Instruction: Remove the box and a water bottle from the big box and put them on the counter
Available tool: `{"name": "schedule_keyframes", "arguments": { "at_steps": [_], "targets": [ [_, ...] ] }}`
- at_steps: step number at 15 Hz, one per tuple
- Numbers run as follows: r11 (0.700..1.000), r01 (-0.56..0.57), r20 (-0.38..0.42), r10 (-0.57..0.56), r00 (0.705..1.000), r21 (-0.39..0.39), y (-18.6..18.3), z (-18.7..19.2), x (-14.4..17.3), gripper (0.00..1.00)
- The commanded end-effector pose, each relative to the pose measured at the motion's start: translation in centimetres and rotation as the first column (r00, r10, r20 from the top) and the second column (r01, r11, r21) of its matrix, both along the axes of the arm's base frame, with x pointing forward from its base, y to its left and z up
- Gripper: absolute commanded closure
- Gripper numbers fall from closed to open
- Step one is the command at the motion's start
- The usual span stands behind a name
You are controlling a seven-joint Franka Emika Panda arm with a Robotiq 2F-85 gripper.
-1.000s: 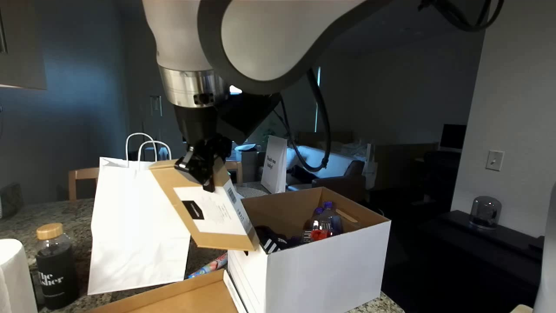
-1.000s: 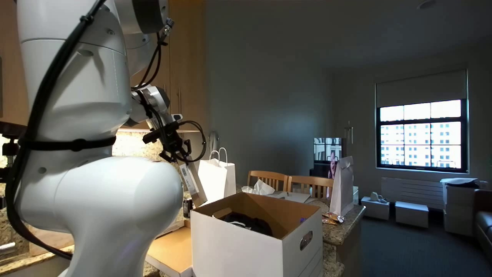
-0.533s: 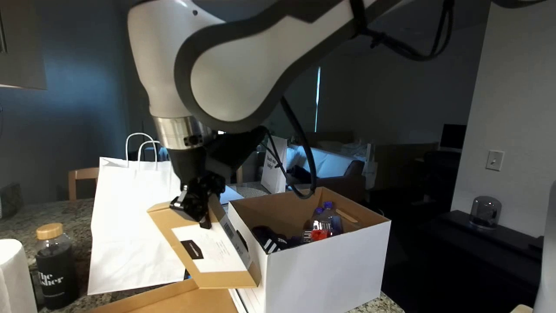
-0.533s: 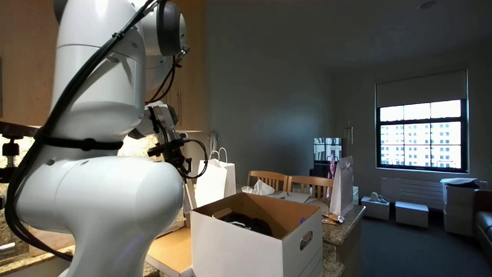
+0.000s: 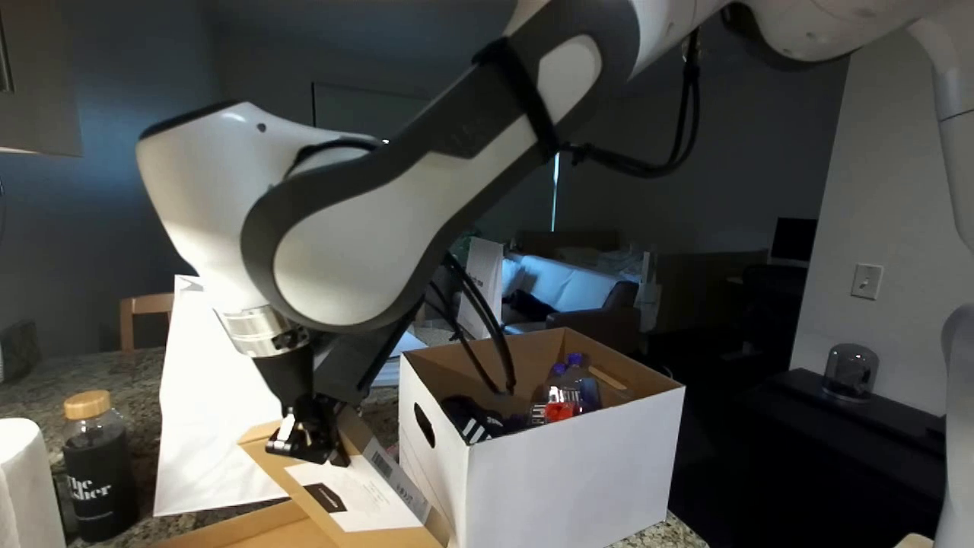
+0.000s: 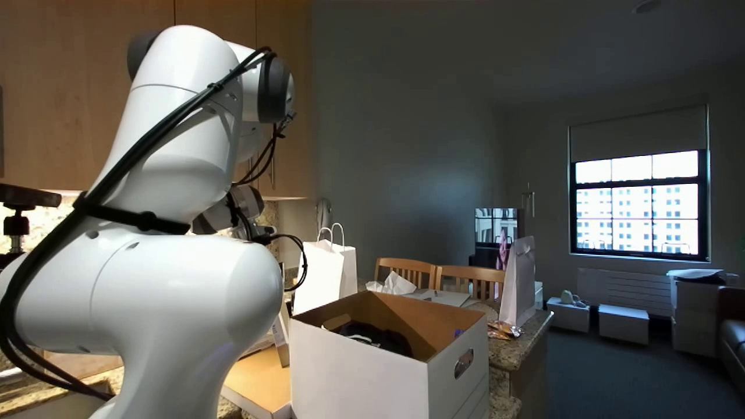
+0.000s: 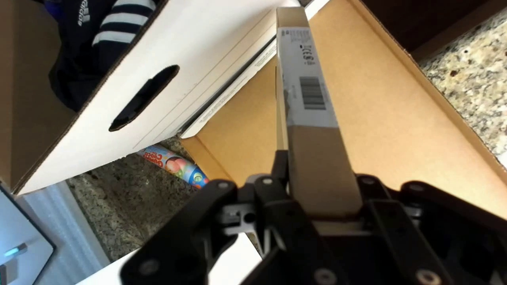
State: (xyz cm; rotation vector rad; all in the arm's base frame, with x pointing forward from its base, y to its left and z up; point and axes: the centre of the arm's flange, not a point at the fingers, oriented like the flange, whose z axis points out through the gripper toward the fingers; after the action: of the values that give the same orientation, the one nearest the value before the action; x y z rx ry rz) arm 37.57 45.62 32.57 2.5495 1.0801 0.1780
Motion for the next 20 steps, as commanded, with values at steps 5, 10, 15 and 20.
{"name": "schedule_keyframes", "arguments": {
  "at_steps": [5,10,15,20],
  "targets": [
    [1.0,0.018,0.185,-0.016,0.983,-0.012,3.5,-0.1,1.7,0.9],
    [0.999,0.036,0.246,-0.031,0.969,-0.016,3.9,-0.4,2.8,0.41],
    [0.998,0.046,0.215,-0.038,0.976,-0.031,3.8,-1.3,2.6,0.09],
    [0.997,0.069,0.21,-0.064,0.976,-0.017,3.7,-1.6,2.8,0.0]
  ]
}}
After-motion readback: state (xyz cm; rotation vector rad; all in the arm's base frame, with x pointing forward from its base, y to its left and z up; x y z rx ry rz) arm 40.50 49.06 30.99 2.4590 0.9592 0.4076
